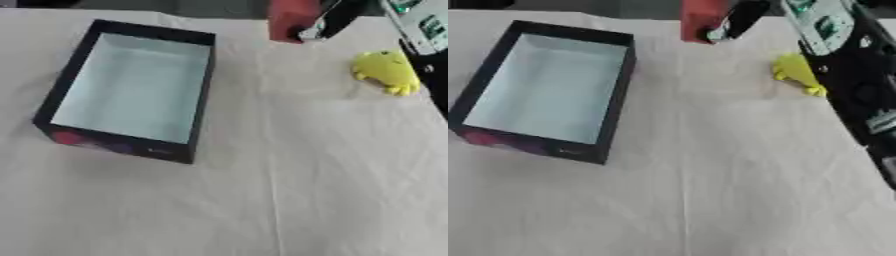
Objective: Pick up objects on the table and place them in the box.
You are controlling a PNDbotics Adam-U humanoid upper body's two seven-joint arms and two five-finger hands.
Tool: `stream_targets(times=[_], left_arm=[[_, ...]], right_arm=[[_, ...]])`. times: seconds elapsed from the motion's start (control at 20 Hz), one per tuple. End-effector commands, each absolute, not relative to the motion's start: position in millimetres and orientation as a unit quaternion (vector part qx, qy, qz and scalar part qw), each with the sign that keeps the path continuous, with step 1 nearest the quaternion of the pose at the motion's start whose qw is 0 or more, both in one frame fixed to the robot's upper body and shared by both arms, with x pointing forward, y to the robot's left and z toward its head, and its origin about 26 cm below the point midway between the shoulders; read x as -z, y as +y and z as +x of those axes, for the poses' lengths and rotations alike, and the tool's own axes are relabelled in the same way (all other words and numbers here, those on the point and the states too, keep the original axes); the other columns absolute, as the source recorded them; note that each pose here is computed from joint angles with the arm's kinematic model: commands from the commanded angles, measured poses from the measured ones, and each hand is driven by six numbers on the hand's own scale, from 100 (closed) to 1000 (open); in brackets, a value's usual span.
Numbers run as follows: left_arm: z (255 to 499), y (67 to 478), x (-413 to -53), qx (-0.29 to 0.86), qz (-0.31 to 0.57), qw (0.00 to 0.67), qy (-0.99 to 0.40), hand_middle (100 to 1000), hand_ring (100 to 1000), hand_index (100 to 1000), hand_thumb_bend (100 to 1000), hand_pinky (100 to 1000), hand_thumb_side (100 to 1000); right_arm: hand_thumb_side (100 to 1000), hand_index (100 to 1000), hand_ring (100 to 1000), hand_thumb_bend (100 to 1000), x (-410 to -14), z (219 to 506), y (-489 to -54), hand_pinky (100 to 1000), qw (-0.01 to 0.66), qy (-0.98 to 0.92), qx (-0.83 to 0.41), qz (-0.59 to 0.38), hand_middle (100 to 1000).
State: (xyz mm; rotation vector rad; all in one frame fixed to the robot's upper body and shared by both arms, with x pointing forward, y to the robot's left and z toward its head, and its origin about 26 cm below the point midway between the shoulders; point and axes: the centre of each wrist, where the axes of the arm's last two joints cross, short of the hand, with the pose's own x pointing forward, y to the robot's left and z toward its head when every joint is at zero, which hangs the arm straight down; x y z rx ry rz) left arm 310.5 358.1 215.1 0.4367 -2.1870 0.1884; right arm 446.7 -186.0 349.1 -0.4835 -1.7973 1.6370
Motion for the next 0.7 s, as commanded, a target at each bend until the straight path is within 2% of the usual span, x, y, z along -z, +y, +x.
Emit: stream_targets(times=[0.05, 0.6, 0.65, 0.7], left_arm=[[306.7, 363.2, -228.1, -0.061, 0.204, 0.414, -0.885, 803, 763, 845, 617, 799, 673], [314.3, 377.8, -209.1, -0.11, 0.22, 0.442, -0.862, 790, 749, 838, 576, 797, 683], [316.0, 378.5, -207.5, -0.111, 0.219, 0.446, -0.861, 789, 748, 838, 532, 797, 663], [317.8, 379.2, -206.0, -0.112, 0.218, 0.45, -0.859, 788, 747, 838, 575, 797, 683]], right_arm=[[100, 642, 570, 315, -364.1, 433.1, -151.6, 830, 0.287, -0.696, -0.638, -0.162, 554], [100, 635, 560, 270, -344.6, 409.8, -51.0, 827, 0.239, -0.719, -0.648, -0.077, 552], [100, 634, 560, 267, -342.4, 408.2, -45.4, 827, 0.238, -0.722, -0.646, -0.072, 552], [100, 627, 549, 297, -339.3, 406.9, -39.7, 825, 0.238, -0.725, -0.643, -0.067, 538]])
